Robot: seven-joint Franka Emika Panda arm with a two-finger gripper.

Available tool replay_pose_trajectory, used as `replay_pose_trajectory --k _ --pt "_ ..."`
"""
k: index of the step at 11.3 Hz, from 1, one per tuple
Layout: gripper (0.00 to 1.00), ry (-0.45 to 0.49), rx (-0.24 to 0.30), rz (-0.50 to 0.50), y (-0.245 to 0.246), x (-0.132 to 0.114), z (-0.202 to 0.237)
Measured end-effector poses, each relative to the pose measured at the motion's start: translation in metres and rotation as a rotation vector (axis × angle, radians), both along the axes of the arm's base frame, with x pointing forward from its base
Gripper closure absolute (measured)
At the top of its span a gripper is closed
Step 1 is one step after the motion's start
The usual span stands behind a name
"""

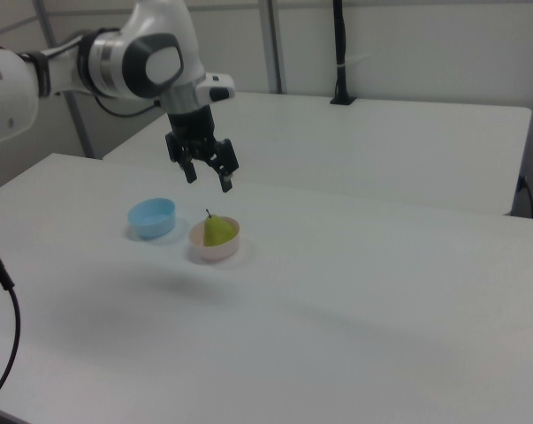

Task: Pick up a pear from the bowl
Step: 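Move the open gripper down over the green pear in the pink bowl, then close the gripper around the green pear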

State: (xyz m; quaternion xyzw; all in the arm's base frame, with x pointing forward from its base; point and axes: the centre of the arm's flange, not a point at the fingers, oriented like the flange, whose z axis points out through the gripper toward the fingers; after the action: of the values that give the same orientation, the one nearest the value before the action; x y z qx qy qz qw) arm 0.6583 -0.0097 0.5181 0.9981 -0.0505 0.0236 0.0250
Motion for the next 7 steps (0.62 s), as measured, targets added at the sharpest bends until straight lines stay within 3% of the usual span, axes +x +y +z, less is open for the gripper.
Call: replay_pose_trajectory --k 7 --pt "0.00 -0.033 -0.028 0.079 0.061 0.049 -0.124"
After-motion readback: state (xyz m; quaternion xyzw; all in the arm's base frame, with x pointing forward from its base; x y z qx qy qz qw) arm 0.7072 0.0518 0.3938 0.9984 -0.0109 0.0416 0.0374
